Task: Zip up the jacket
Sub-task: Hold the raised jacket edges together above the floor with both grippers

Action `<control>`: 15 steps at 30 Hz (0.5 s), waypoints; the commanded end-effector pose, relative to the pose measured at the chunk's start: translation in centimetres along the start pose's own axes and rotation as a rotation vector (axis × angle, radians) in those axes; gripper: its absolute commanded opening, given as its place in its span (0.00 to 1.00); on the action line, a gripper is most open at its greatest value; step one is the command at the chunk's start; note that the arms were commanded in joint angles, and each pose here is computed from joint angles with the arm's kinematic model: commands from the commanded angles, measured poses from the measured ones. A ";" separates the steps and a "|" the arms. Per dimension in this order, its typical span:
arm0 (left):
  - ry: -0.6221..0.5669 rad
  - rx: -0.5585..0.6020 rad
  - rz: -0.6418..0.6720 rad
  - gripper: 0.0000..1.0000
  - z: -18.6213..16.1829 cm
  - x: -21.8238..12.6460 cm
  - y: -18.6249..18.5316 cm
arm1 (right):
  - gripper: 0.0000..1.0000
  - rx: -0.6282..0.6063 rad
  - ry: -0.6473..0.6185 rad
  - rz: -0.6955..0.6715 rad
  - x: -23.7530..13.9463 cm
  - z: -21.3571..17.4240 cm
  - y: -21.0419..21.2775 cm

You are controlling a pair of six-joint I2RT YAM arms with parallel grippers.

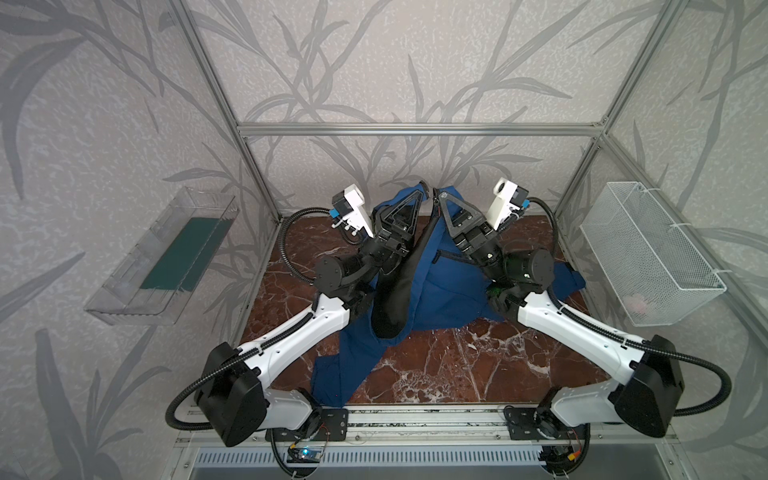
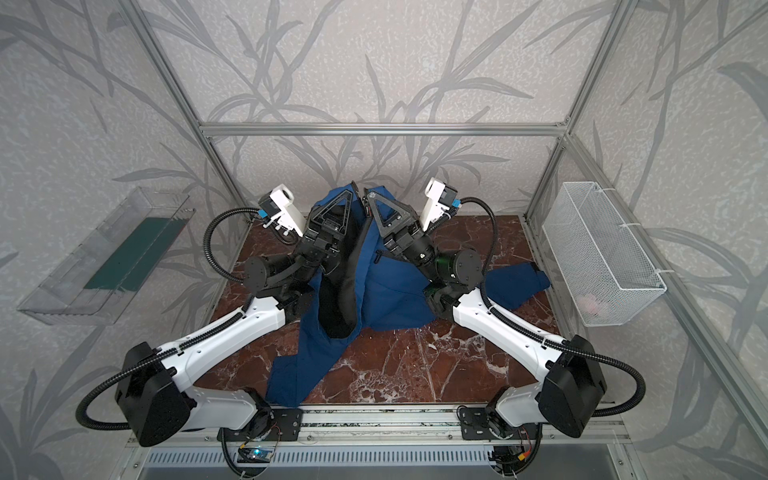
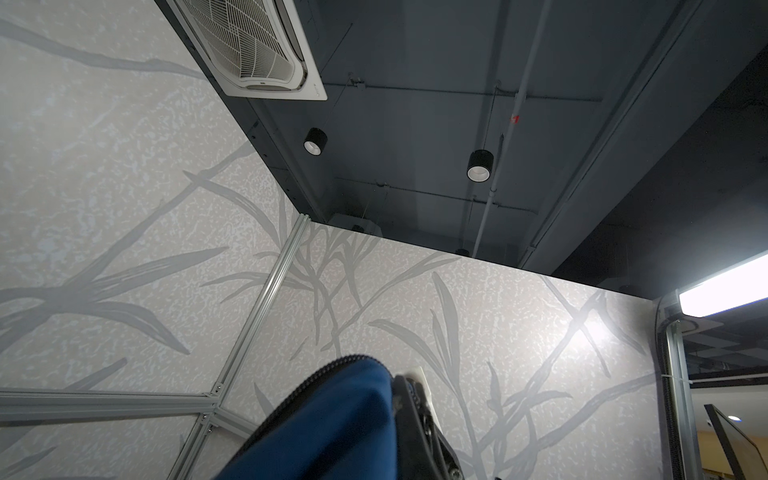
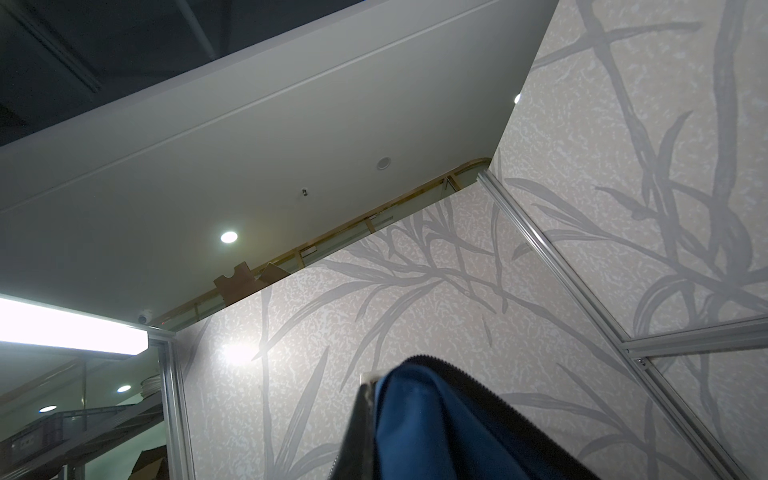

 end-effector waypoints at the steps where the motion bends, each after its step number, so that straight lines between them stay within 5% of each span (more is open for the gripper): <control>1: -0.085 0.007 -0.081 0.00 1.9 0.7 -1.5 | 0.00 -0.027 -0.053 0.120 0.7 1.3 2.7; 15: -0.104 0.006 -0.078 0.00 2.0 0.8 -1.6 | 0.00 -0.017 -0.062 0.091 0.4 1.2 2.1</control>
Point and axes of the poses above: each gripper's point midway between its finger pads, its own x axis out along the fingers, its own y axis along the line the jaws close on, z = x × y, the point moved 8 cm from there along -x, back along the fingers, and after that the axes turned 13 degrees about x, right-handed, at the moved point
